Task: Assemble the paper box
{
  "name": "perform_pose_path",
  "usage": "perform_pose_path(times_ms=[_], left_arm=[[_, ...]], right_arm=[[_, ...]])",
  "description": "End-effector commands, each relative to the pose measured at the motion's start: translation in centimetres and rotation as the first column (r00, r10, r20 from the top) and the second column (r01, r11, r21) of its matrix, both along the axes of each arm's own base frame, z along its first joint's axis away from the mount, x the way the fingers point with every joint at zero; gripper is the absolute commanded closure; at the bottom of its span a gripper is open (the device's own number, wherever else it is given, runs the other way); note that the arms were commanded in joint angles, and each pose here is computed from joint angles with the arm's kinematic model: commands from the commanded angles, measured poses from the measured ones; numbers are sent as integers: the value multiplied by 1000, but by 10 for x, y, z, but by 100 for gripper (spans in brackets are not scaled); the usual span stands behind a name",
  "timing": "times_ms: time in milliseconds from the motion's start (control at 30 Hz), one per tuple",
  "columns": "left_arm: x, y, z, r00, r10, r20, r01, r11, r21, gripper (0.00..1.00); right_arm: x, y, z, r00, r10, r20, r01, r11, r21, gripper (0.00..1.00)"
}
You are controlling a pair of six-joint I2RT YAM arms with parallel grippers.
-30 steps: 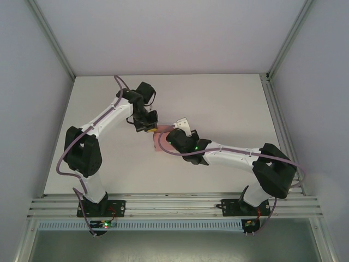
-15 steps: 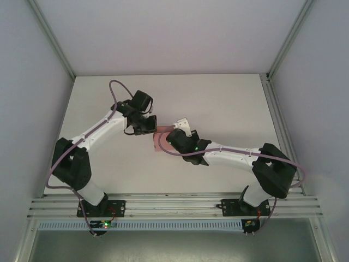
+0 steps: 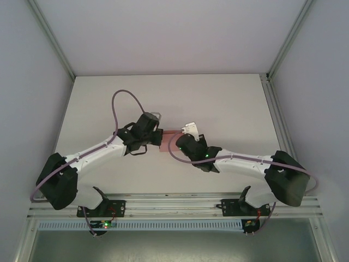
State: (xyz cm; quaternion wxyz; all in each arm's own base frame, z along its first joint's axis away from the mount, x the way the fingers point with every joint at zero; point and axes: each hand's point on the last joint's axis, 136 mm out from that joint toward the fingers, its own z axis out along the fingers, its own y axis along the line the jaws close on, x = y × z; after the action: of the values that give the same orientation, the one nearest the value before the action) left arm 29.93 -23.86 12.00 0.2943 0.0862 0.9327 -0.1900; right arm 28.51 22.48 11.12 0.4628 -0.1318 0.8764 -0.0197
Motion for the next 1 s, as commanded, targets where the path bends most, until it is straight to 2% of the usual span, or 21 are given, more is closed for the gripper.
perform_pose_path(times_ms=[0, 67, 167, 300, 367, 433, 533, 567, 667, 800, 967], left_arm=[[-75, -14, -86, 953, -195, -233, 211, 976, 46, 100], [-80, -5, -99, 957, -195, -214, 222, 969, 109, 100], [-81, 4, -105, 963, -192, -187, 224, 960, 167, 100], [-77, 2, -99, 968, -214, -128, 237, 950, 202, 100], [-75, 3, -95, 970, -217, -114, 237, 947, 218, 100], [-73, 4, -92, 970, -220, -100, 238, 940, 243, 100], [-71, 5, -93, 972, -220, -87, 235, 937, 260, 100], [-71, 4, -93, 972, -217, -86, 232, 936, 264, 100], [-71, 5, -92, 975, -212, -64, 221, 925, 308, 100], [-72, 3, -90, 976, -218, -23, 212, 917, 338, 100], [-74, 5, -92, 980, -201, 5, 186, 918, 349, 100]], right_arm=[[-46, 16, -59, 947, 211, -240, -215, 977, 12, 100], [-47, 16, -48, 948, 222, -229, -217, 975, 45, 100], [-43, 14, -27, 946, 219, -239, -180, 968, 174, 70], [-32, 16, 17, 942, 259, -216, -161, 908, 386, 54], [-31, 17, 41, 939, 296, -175, -193, 874, 446, 39], [-27, 7, 63, 957, 260, -131, -167, 858, 486, 29], [-16, -13, 86, 984, 166, -69, -98, 818, 566, 7], [-12, -21, 90, 991, 118, -64, -59, 807, 588, 3], [-9, -35, 79, 991, 16, -136, 68, 805, 590, 2], [-27, -52, 35, 953, -62, -295, 212, 836, 507, 4], [-49, -60, -7, 932, -94, -350, 266, 834, 483, 10]])
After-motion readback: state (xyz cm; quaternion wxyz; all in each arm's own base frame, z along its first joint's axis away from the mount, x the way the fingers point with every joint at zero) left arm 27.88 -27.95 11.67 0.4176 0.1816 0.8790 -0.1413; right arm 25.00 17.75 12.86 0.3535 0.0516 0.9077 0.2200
